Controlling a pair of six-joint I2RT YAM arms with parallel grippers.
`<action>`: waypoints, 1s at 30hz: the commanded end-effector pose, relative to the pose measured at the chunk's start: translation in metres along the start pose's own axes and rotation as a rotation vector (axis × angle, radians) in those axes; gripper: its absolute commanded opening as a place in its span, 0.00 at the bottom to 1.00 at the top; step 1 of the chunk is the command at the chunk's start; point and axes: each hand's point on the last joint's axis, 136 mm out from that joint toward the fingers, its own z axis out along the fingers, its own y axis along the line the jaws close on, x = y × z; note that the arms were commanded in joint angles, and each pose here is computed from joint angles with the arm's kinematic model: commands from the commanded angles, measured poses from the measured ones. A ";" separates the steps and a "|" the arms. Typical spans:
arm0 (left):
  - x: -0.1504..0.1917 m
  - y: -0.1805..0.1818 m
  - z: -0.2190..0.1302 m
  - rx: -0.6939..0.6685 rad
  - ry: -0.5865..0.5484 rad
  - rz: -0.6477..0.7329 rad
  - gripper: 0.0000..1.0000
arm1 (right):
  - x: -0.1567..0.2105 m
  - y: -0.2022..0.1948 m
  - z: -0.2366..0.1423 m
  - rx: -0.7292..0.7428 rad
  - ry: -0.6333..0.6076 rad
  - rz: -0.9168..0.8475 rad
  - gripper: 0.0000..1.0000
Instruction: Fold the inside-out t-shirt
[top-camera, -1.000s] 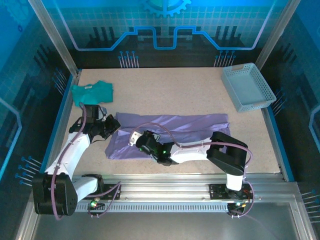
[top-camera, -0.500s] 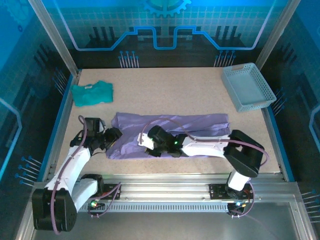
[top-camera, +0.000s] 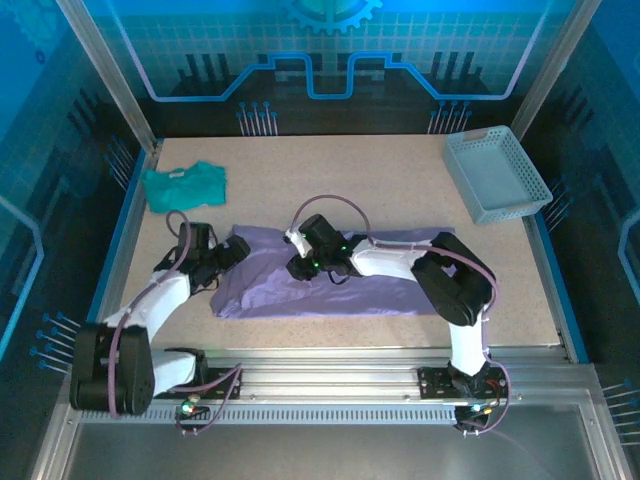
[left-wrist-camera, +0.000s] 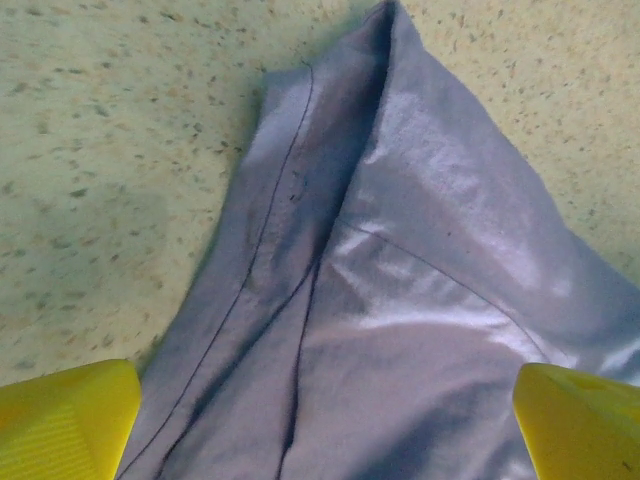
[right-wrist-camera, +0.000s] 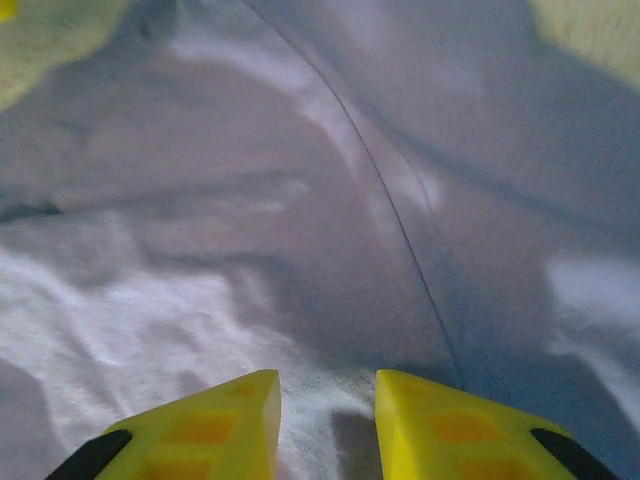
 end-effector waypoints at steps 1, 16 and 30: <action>-0.014 -0.012 0.013 -0.011 -0.014 0.086 0.97 | 0.018 -0.006 0.012 0.004 0.079 0.139 0.27; 0.046 -0.020 0.054 -0.004 0.238 0.216 0.92 | 0.035 -0.014 0.008 0.037 0.092 0.166 0.27; 0.057 -0.015 0.056 -0.023 0.218 0.202 0.21 | 0.023 -0.015 -0.006 0.056 0.061 0.153 0.28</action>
